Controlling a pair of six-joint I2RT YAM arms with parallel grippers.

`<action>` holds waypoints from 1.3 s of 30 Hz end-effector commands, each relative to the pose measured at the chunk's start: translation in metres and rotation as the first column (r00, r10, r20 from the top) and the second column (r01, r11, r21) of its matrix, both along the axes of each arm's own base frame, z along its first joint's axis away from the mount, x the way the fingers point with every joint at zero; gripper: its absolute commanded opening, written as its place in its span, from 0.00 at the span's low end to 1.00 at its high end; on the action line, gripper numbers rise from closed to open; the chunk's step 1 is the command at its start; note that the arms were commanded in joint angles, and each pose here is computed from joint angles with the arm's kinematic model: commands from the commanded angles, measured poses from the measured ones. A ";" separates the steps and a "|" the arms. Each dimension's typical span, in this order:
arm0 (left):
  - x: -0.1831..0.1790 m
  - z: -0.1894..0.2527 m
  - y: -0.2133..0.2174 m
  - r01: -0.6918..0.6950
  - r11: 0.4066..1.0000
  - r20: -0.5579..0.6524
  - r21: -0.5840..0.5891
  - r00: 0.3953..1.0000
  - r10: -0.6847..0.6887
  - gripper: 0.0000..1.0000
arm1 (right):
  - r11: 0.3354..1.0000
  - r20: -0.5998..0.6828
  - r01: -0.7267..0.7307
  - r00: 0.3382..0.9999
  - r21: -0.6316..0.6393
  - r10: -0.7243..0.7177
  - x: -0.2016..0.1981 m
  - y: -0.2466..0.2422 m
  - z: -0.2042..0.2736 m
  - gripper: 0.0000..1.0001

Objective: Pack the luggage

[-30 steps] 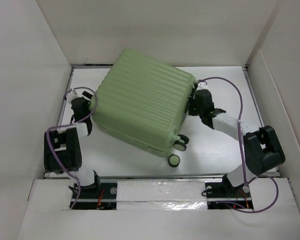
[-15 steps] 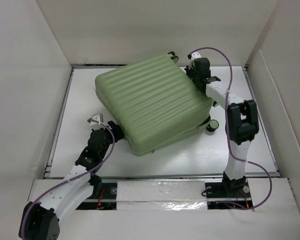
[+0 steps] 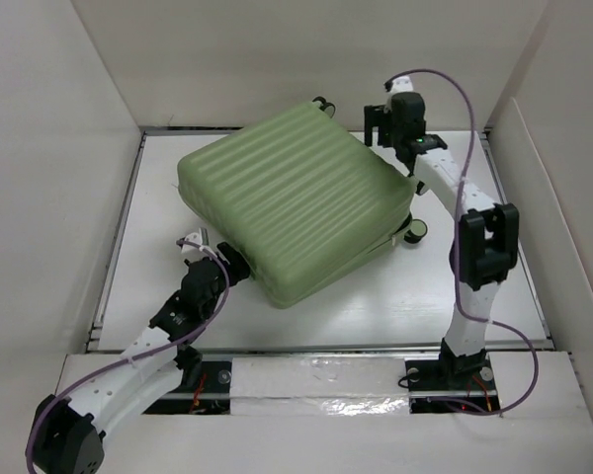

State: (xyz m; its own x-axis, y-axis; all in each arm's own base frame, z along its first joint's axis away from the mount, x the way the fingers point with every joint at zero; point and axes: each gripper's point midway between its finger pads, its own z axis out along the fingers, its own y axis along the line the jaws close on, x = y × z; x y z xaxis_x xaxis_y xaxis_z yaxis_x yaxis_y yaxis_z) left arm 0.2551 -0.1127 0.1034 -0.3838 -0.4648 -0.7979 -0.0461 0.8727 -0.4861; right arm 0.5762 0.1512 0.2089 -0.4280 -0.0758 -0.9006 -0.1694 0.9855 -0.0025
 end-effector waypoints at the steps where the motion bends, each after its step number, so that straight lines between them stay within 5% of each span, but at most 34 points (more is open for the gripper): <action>1: 0.017 0.074 -0.016 -0.015 0.985 0.146 -0.172 0.988 0.040 0.59 | 0.958 0.253 -0.205 0.956 0.203 0.151 -0.063 0.056 0.155 0.92; 4: 0.012 0.078 0.024 -0.226 0.951 0.132 -0.212 0.957 0.257 0.66 | 0.962 0.302 -0.169 0.948 0.213 0.100 -0.076 0.015 0.187 0.95; 8: 0.011 0.105 0.045 -0.291 0.911 0.207 -0.293 0.911 0.357 0.80 | 0.960 0.367 -0.149 0.929 0.237 0.053 -0.109 -0.015 0.207 0.92; 10: 0.014 0.111 0.042 -0.293 0.912 0.190 -0.287 0.916 0.354 0.78 | 0.959 0.392 -0.145 0.919 0.245 0.039 -0.128 -0.021 0.207 0.66; 11: 0.015 0.110 0.043 -0.309 0.909 0.176 -0.280 0.914 0.365 0.75 | 0.954 0.413 -0.155 0.910 0.256 0.037 -0.152 -0.022 0.203 0.35; 14: 0.016 0.119 0.057 -0.378 0.876 0.175 -0.301 0.881 0.440 0.66 | 0.947 0.417 -0.166 0.908 0.276 0.038 -0.200 -0.018 0.172 0.00; 19: 0.028 0.189 0.066 -0.325 0.829 0.339 -0.455 0.798 0.499 0.64 | 0.933 0.347 -0.125 0.938 0.337 0.000 -0.253 -0.023 0.094 0.00; 22: 0.074 0.250 0.061 -0.315 0.818 0.352 -0.481 0.785 0.509 0.65 | 0.937 0.260 -0.037 0.964 0.347 -0.059 -0.277 -0.041 0.044 0.00; 27: 0.171 0.284 0.073 -0.259 0.843 0.344 -0.471 0.826 0.446 0.67 | 0.923 0.228 0.006 0.968 0.386 -0.102 -0.297 -0.053 0.006 0.00; 33: 0.269 0.214 0.112 -0.266 0.920 0.156 -0.290 0.935 0.319 0.68 | 0.938 0.147 0.032 0.985 0.345 -0.087 -0.284 -0.052 -0.032 0.00; 39: 0.323 0.140 0.114 -0.078 0.957 0.050 -0.278 0.994 0.095 0.69 | 0.928 0.049 0.000 0.999 0.372 -0.020 -0.255 -0.042 -0.050 0.00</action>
